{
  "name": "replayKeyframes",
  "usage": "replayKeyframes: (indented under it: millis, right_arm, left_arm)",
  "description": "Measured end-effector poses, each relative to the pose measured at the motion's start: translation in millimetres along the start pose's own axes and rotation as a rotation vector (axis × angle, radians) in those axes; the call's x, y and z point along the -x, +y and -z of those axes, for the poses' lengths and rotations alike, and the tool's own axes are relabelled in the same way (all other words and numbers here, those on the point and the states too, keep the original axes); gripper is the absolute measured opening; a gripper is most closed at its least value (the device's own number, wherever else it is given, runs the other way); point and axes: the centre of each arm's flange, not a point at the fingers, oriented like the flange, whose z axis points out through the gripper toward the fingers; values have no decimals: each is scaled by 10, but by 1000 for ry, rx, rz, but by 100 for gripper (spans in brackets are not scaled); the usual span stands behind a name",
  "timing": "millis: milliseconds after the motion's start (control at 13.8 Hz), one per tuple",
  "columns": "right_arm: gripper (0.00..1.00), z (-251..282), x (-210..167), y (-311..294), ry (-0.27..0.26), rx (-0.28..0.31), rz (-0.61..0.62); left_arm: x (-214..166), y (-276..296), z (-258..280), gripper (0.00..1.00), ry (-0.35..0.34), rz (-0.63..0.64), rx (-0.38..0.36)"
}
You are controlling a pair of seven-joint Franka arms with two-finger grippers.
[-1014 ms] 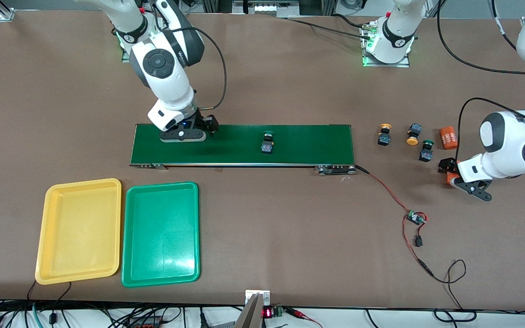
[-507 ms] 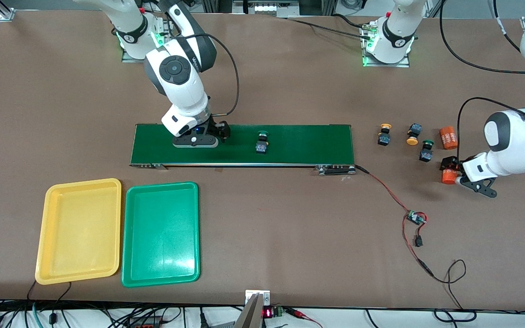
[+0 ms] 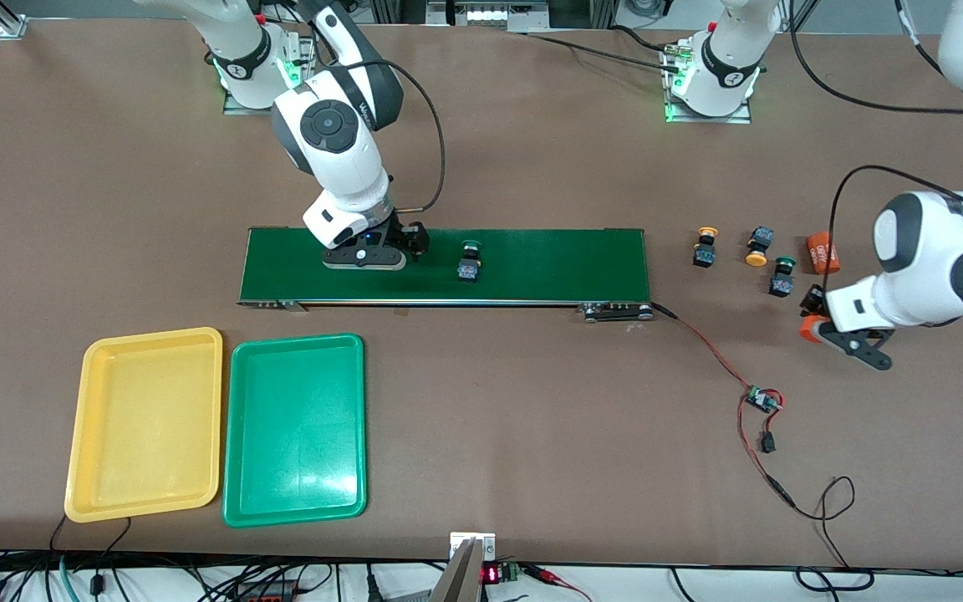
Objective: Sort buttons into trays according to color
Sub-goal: 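Set the cylinder on the belt while the right gripper grasps the green button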
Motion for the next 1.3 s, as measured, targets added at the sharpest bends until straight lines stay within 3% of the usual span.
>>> replayKeyframes:
  millis: [217,580,1014,1304]
  right_arm:
    - [100,-28,0,-102,2,-2,-32]
    - [100,-71,-10,-129,0,0,-41]
    - [100,-81,-20,-143,0,0,-41]
    - [100,-85,-19,-145,0,0,-43]
  left_arm:
    - [-510,1120,435,50,-68,-197,-32]
    - [-988,2689,404,50,-51,-522,-36]
    - [-1150,3380,139,50,54,-812,-59]
    - [-1179,3716,-4,50,49,-931,-45]
